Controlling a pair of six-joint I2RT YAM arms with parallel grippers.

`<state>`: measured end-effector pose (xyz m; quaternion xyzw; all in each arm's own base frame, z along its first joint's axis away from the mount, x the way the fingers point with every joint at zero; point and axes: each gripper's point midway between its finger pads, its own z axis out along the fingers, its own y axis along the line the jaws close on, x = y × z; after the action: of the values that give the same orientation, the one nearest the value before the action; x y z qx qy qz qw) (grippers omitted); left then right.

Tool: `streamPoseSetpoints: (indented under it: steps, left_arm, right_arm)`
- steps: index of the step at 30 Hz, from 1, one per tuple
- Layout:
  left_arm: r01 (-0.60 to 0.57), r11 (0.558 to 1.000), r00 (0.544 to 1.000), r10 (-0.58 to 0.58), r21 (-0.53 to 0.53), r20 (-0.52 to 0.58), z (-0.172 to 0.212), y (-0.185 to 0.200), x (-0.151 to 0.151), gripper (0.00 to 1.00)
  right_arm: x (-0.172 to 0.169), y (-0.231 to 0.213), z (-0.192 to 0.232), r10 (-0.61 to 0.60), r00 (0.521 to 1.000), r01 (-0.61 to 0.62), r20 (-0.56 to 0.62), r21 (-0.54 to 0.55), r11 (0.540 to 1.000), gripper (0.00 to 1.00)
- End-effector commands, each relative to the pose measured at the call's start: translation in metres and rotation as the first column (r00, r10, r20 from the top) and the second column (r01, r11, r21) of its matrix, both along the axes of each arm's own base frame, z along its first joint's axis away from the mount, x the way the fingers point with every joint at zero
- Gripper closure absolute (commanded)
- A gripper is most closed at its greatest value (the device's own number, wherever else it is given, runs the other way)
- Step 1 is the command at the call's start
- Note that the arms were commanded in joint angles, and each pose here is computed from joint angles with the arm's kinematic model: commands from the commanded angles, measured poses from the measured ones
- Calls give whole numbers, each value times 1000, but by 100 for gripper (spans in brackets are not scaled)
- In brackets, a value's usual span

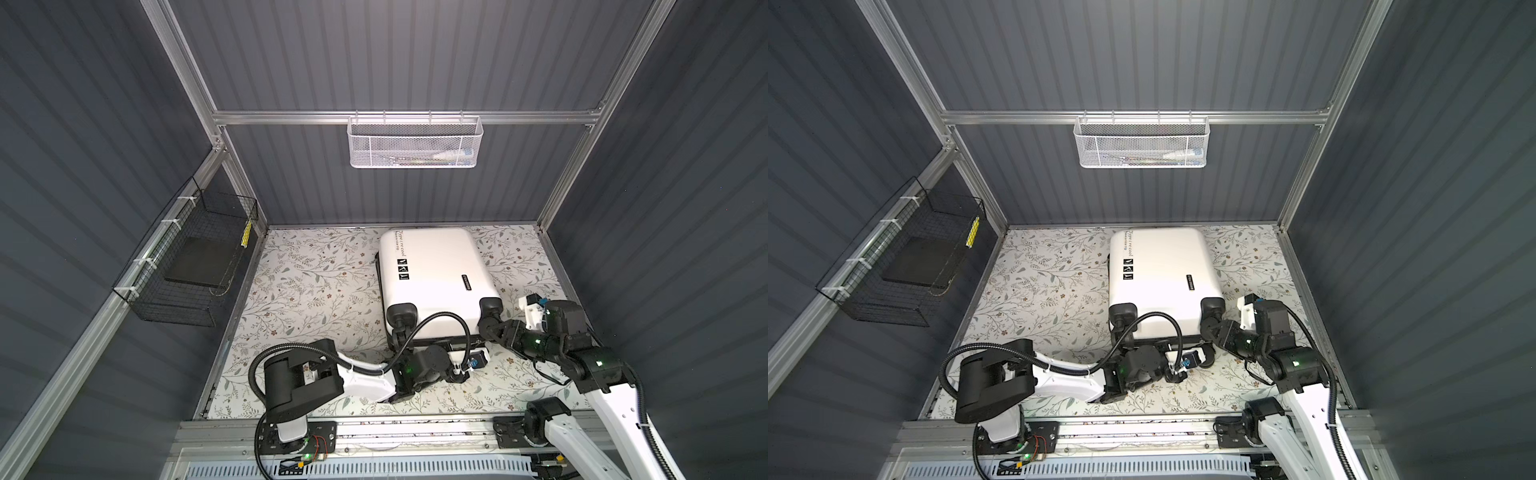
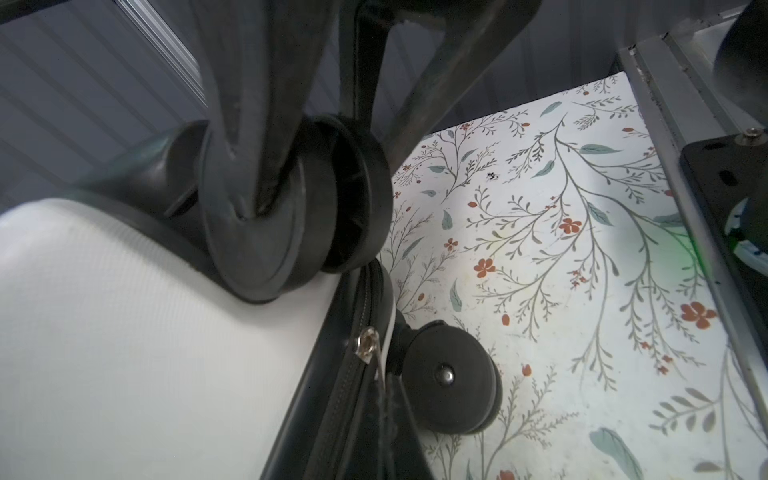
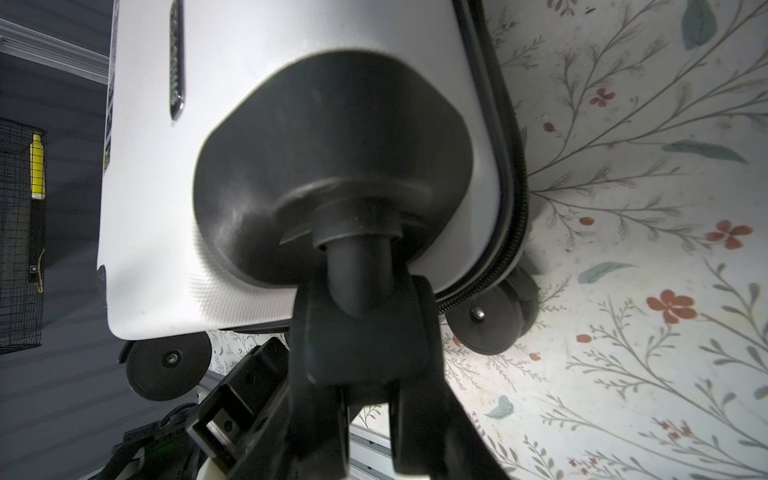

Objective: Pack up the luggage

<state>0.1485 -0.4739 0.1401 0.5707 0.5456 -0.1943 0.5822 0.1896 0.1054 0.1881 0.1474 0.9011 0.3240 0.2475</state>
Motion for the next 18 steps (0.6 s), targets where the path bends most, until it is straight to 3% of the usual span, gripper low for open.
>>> streamPoseSetpoints:
  steps: [1, 8, 13, 16, 18]
  left_arm:
    - [260, 965, 964, -261, -28, -44, -6, -31, -62, 100]
    - [234, 968, 972, -234, -89, 1, 4, -48, -53, 100]
    - [169, 981, 986, -168, -99, 16, 7, -39, -43, 100]
    - [115, 987, 993, -114, -113, 18, 11, -26, -36, 82]
    - [76, 988, 997, -74, -132, 17, 17, -16, -31, 64]
  right_arm:
    - [3, 19, 20, 68, 995, -73, 71, 84, 994, 100]
    - [4, 19, 9, 60, 997, -64, 51, 84, 994, 100]
    - [7, 19, 3, 56, 997, -60, 45, 80, 995, 100]
    - [8, 18, 1, 51, 998, -55, 48, 75, 996, 100]
    - [9, 18, 0, 49, 998, -53, 47, 77, 996, 100]
